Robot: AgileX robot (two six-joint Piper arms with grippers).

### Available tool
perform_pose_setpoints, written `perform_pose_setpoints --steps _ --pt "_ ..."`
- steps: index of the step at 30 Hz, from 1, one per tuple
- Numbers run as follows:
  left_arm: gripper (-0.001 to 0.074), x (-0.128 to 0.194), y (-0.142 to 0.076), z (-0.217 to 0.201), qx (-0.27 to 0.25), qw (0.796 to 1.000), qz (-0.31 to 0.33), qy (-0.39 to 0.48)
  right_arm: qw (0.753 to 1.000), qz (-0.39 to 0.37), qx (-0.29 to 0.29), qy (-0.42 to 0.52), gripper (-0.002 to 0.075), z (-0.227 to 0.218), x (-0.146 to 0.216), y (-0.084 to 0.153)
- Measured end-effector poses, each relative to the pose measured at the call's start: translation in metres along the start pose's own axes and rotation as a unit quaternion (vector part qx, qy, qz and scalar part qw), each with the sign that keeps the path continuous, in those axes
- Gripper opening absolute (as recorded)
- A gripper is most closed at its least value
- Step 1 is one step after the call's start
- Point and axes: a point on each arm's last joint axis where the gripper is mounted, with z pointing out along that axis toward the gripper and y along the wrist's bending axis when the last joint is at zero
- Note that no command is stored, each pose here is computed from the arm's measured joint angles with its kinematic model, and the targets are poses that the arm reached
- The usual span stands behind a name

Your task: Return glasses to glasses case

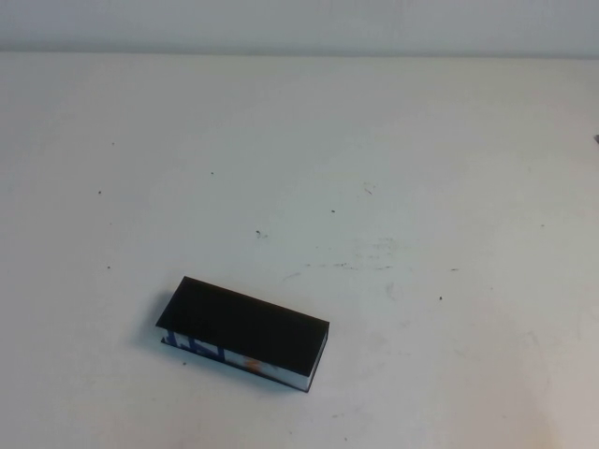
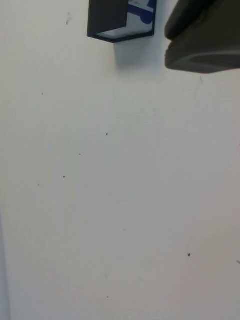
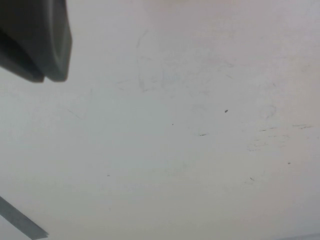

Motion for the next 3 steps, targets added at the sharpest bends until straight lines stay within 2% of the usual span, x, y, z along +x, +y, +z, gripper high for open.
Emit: perform_pose_setpoints --steps 3 --pt "0.0001 0.0006 0.0003 0.0 -0.002 1.0 0.001 0.003 1.0 0.001 0.0 0.0 -0.0014 0.0 0.0 0.0001"
